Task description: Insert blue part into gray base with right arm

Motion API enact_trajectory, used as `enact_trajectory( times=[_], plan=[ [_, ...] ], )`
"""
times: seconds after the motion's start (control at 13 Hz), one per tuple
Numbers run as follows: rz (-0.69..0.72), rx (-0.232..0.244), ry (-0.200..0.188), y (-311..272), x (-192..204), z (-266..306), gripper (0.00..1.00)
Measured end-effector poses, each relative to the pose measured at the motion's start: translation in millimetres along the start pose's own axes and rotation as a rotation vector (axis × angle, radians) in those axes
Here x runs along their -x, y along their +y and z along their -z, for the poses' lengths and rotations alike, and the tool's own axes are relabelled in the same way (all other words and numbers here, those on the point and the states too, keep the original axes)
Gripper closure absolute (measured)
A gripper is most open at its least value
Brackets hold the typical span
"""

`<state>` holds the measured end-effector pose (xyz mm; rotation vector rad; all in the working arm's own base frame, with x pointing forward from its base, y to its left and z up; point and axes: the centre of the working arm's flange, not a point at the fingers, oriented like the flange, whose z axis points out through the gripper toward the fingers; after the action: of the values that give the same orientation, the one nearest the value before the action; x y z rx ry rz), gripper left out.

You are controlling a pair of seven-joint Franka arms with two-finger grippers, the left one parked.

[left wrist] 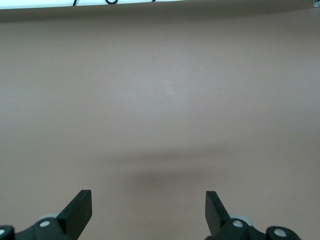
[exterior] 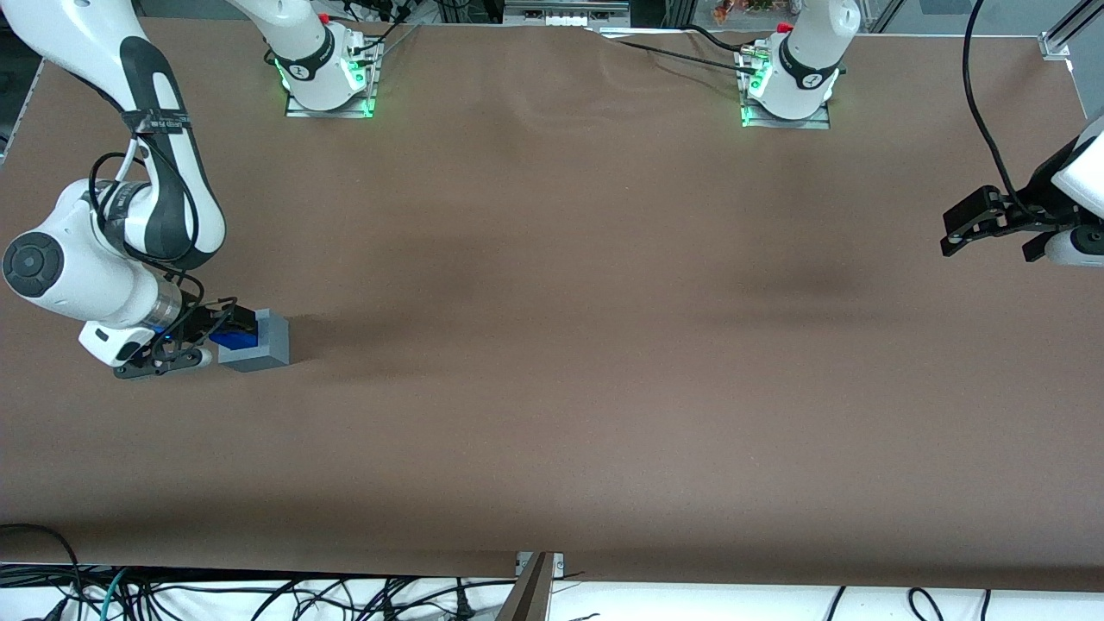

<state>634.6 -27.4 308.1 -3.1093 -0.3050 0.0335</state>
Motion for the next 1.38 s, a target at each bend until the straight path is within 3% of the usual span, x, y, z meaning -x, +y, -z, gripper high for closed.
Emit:
enact_trajectory(
  times=[0.15,0.38,0.69,1.08,1.23,1.38],
  plan=[
    [0.008,-0.011,-0.004,-5,-1,22,0.01],
    [0.029,-0.054,-0.075,-15,3,94,0.01],
    [0.078,0.016,-0.113,-19,7,190,0.01],
    [-0.031,0.000,-0.216,-20,25,228,0.01],
    [-0.088,0.003,-0.211,-23,31,240,0.01],
    [-0.099,0.004,-0.174,-20,35,238,0.01]
  ],
)
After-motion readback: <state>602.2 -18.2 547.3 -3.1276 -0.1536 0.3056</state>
